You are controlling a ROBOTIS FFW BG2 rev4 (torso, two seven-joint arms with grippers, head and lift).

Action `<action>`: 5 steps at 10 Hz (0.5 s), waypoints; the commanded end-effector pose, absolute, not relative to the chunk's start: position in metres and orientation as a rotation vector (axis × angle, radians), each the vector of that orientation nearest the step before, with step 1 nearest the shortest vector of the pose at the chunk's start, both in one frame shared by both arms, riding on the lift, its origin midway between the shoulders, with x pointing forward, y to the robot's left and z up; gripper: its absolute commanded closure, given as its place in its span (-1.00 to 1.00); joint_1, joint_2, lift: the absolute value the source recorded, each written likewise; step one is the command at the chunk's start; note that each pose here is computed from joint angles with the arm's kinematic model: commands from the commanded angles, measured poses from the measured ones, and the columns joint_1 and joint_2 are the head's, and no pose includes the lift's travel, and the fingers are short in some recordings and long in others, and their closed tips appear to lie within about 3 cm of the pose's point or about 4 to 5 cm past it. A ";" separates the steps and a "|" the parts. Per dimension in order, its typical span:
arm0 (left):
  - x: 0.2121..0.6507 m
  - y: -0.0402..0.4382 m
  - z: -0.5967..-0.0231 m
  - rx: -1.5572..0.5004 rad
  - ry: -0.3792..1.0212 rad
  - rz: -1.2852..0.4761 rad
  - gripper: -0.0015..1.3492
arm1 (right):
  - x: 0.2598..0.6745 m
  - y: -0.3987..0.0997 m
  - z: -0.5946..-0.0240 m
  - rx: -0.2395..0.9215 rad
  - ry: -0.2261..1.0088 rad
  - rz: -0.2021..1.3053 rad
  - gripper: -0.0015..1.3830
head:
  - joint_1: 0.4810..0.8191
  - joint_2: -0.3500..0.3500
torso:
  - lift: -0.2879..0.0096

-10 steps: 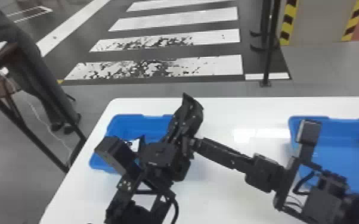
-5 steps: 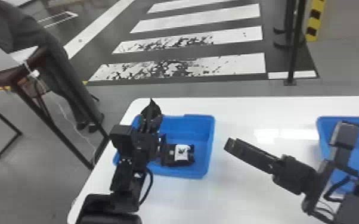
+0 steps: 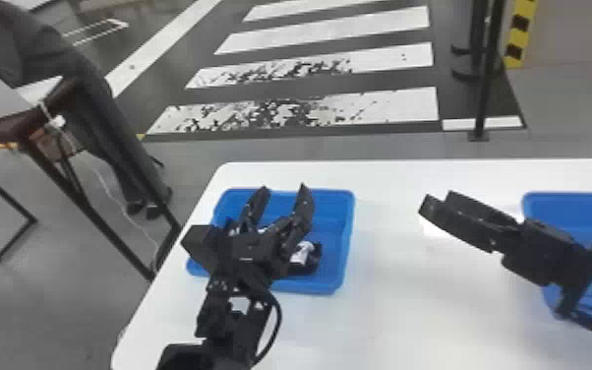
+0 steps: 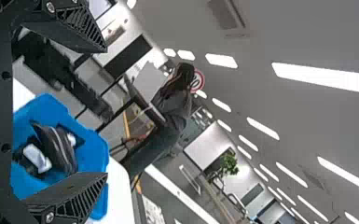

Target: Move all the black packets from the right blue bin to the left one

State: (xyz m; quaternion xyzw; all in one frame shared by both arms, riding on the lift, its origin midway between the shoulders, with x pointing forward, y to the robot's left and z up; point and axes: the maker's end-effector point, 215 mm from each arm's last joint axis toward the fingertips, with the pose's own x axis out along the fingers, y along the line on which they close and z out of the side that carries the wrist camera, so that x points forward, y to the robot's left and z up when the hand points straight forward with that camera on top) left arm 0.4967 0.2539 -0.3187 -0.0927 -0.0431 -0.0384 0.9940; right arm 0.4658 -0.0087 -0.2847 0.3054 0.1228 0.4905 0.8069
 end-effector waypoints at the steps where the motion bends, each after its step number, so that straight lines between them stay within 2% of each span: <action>1: 0.472 0.224 -0.283 -0.254 -0.147 -0.135 -0.74 | 0.474 -0.040 -0.296 0.401 0.336 0.942 -0.87 | 0.27 0.83 | -0.01; 3: 0.448 0.190 -0.259 -0.274 -0.171 -0.203 -0.74 | 0.467 -0.107 -0.315 0.151 0.490 0.664 -0.87 | 0.27 0.57 | -0.01; 4: 0.440 0.176 -0.259 -0.269 -0.164 -0.226 -0.75 | 0.478 -0.143 -0.318 0.074 0.499 0.536 -0.87 | 0.27 0.39 | -0.01; 5: 0.439 0.163 -0.264 -0.268 -0.148 -0.253 -0.75 | 0.492 -0.175 -0.328 0.044 0.504 0.429 -0.87 | 0.27 0.29 | -0.01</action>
